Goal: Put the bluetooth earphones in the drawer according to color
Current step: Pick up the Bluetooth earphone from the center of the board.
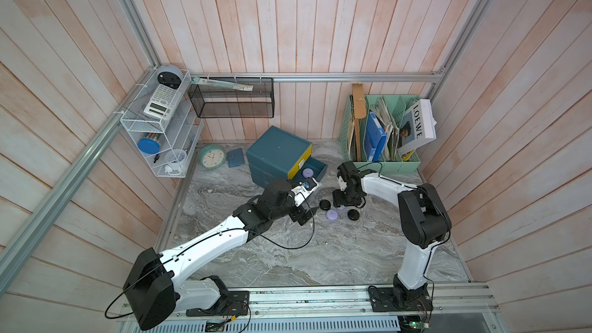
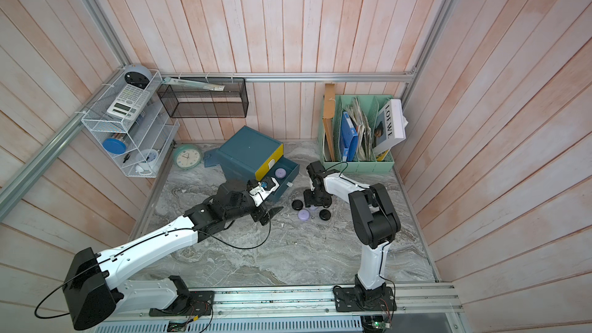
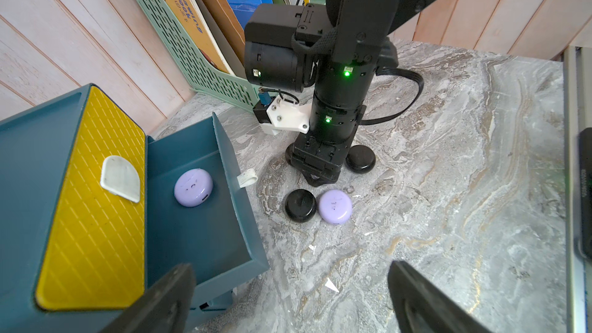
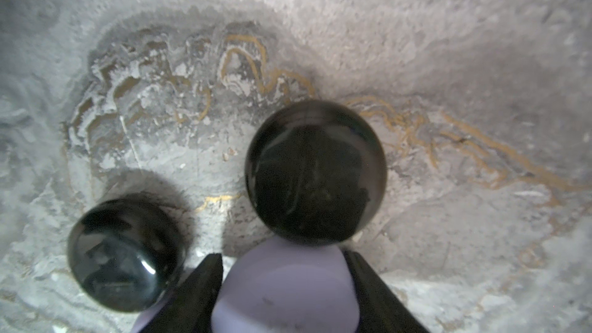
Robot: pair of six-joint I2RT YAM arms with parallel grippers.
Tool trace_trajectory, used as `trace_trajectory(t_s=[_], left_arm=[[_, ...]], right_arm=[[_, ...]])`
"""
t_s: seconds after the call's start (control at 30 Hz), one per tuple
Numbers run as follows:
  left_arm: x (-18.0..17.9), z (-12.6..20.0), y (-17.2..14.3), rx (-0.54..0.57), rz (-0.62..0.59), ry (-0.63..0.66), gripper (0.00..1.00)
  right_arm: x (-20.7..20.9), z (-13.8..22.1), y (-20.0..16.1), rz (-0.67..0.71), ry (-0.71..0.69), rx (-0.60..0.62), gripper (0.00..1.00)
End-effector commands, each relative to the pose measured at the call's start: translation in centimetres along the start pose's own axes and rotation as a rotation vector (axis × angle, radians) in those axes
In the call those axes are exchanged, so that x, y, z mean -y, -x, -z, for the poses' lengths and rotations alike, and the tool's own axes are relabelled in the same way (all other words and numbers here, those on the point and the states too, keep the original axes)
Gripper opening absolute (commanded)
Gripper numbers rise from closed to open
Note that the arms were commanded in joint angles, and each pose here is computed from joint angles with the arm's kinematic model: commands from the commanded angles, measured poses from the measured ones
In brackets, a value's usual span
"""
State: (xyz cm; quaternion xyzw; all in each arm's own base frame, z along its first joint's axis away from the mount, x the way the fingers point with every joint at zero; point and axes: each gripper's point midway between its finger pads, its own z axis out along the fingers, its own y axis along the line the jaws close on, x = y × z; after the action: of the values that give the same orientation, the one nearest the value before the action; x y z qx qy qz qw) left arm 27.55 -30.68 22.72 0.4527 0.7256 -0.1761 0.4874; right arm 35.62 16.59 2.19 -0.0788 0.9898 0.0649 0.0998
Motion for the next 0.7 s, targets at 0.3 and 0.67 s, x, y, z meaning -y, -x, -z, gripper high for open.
trace_trajectory(t_s=[0.3, 0.67], left_arm=[[-0.4, 0.3, 0.9, 0.013, 0.006, 0.018, 1.0], [-2.8, 1.7, 2.4, 0.091, 0.094, 0.052, 1.0]], right_arm=[[0.3, 1.4, -0.1, -0.018, -0.006, 0.016, 0.49], [-1.7, 8.6, 3.6, -0.018, 0.069, 0.173, 0.46]])
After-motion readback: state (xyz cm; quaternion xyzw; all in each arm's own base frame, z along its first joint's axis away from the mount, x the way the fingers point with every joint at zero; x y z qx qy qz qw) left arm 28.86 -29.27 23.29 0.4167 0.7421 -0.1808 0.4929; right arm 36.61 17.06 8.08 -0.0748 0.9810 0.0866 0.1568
